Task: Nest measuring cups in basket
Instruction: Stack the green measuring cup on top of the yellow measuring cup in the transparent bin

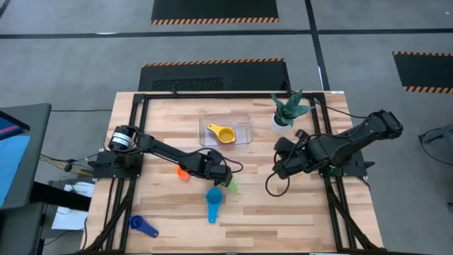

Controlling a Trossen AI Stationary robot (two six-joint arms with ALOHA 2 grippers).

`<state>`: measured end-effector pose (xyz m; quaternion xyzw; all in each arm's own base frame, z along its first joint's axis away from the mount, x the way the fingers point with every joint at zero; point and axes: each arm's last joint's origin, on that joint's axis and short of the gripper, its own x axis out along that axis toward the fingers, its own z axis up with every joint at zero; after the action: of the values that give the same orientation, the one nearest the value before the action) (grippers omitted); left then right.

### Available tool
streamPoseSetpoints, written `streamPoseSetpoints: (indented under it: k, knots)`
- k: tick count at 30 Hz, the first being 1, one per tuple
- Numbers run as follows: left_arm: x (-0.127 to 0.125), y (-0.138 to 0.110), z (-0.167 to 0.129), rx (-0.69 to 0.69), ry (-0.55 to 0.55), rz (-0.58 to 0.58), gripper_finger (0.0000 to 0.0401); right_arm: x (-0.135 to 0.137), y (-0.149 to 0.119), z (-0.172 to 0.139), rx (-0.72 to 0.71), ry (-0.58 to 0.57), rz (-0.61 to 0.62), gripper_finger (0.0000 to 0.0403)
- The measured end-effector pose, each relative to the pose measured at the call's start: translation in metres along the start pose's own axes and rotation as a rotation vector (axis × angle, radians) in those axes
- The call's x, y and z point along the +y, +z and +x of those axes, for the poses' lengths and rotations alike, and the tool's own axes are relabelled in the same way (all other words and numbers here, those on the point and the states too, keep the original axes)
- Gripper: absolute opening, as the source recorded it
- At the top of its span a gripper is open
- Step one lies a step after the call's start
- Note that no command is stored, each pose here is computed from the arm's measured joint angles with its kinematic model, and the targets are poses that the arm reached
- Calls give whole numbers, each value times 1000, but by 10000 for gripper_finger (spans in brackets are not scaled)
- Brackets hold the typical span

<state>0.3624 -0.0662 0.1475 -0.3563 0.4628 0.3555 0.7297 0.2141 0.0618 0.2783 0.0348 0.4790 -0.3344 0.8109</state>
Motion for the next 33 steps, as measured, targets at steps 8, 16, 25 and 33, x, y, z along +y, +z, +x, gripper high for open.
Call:
streamPoseSetpoints:
  k: [8, 16, 25, 33]
  knots:
    - [-6, -2, 12, 23, -37, 137, 47, -1, 2, 1, 0, -7, 1, 21]
    - [-14, 21, -18, 10, -105, 354, 3, -3, 4, 4, 2, -12, 15, 15]
    - [-33, 90, -138, -281, -20, 890, 1, -1, 6, 4, -12, 5, 39, 21]
    - [-13, 131, -160, -277, 277, 1526, 1, 0, 6, 3, -19, 16, 47, 15]
